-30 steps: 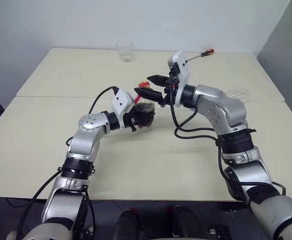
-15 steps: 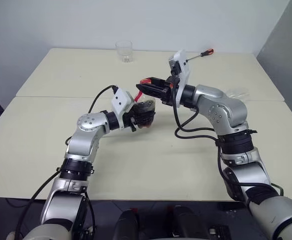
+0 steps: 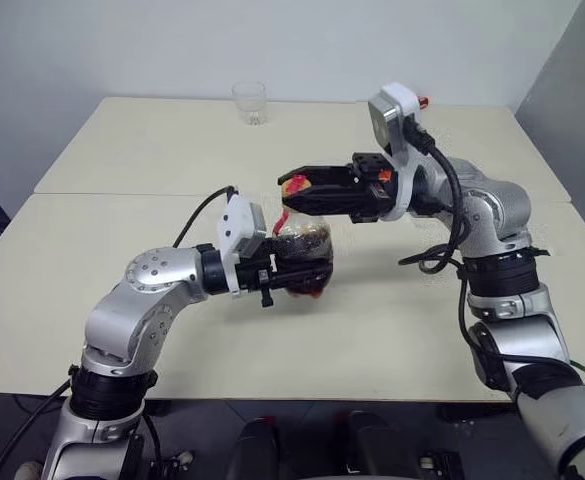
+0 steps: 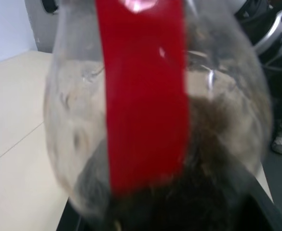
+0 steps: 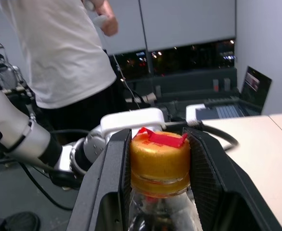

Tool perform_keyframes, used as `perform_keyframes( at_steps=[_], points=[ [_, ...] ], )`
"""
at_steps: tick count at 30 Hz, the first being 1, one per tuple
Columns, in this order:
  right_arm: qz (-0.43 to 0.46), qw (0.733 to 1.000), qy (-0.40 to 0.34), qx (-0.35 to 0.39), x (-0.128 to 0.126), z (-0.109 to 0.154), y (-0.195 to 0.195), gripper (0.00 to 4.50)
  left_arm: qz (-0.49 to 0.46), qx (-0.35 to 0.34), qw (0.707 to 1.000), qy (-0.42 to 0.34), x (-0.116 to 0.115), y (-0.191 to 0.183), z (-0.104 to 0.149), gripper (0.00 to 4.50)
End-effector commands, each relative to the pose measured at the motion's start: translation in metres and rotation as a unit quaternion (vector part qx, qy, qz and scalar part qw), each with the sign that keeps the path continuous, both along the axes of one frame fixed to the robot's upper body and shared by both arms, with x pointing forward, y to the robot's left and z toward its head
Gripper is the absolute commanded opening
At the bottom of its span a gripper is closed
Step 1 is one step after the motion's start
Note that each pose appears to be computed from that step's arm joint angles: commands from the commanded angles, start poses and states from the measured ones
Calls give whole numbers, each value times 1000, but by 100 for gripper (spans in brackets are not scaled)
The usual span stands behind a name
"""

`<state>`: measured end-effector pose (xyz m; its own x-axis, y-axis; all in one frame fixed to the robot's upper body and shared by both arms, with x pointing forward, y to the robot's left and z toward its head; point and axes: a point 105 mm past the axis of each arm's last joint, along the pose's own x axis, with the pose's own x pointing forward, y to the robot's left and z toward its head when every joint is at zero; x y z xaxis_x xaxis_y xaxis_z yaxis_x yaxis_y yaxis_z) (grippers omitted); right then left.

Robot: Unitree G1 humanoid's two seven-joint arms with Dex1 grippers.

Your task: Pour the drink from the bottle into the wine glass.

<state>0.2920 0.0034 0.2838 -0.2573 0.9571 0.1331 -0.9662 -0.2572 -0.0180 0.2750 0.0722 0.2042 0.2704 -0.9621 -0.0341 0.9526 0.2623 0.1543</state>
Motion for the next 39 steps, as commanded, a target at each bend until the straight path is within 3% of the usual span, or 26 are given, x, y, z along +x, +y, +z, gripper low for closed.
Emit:
perform_keyframes(
  at_steps=[1, 2, 9, 15, 25, 39],
  points=[
    [59, 998, -27, 26, -24, 20, 20, 143, -35, -7, 999, -29, -11, -14, 15, 184],
    [49, 998, -26, 28, -21, 20, 19, 143, -33, -6, 999, -28, -10, -13, 14, 184],
    [-25, 999, -27, 27, -4, 21, 7, 362, -12, -13, 1000, -23, -3, -13, 12, 184],
    [-96, 994, -45, 31, -1, 26, -11, 362, 75, -7, 997, 6, 22, 8, 2, 184],
    [-288, 950, -117, -8, 32, 9, -13, 362, 192, 36, 981, -5, 62, 31, -11, 184],
    [-305, 947, -102, -20, 39, -9, 13, 362, 187, 54, 980, -31, 70, 25, -11, 184]
  ],
)
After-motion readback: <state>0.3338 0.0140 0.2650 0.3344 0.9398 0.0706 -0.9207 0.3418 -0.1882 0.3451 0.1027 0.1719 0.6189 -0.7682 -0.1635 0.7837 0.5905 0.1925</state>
